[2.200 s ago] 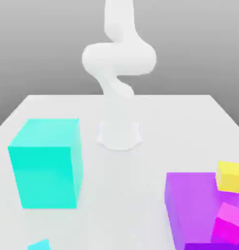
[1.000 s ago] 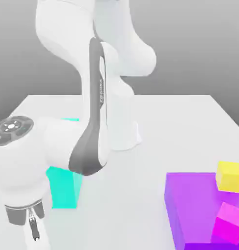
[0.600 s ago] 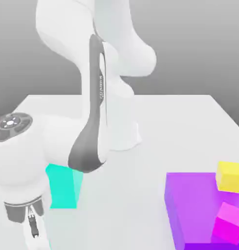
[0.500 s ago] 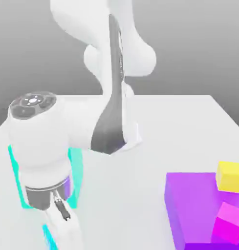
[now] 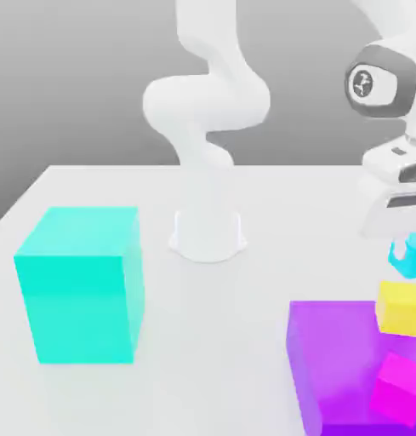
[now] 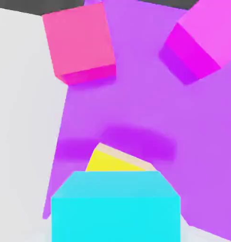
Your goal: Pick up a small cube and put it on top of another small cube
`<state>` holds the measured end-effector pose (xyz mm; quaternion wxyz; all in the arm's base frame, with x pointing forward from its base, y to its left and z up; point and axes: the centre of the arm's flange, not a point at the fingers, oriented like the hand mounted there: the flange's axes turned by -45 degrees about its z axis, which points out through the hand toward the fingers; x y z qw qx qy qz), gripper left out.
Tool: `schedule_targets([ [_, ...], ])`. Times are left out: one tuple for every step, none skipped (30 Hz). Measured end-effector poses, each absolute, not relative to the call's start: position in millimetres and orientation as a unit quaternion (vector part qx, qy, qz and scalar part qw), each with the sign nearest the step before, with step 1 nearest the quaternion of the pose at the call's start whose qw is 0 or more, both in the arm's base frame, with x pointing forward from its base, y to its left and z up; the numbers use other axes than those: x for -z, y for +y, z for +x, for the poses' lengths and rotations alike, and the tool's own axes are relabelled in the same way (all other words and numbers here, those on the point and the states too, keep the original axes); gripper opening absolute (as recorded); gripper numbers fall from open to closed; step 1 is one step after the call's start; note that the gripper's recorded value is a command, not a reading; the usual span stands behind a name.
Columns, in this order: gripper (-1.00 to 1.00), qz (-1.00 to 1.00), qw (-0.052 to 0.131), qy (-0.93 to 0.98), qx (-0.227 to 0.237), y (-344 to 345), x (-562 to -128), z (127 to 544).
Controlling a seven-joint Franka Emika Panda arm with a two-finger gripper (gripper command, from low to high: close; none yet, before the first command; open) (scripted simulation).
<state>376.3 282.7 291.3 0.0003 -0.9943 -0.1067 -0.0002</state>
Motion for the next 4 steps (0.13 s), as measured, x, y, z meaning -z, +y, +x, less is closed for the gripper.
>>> schedule_targets([
  [1.0,-0.994,0.001,-0.107,0.0,282.5,-282.6,375.6],
  [1.0,-0.994,0.001,-0.107,0.0,282.0,-282.6,375.9],
  [1.0,-0.994,0.001,-0.106,0.0,281.6,-282.6,376.2],
  [1.0,-0.994,0.001,-0.106,0.0,281.3,-282.6,376.5],
])
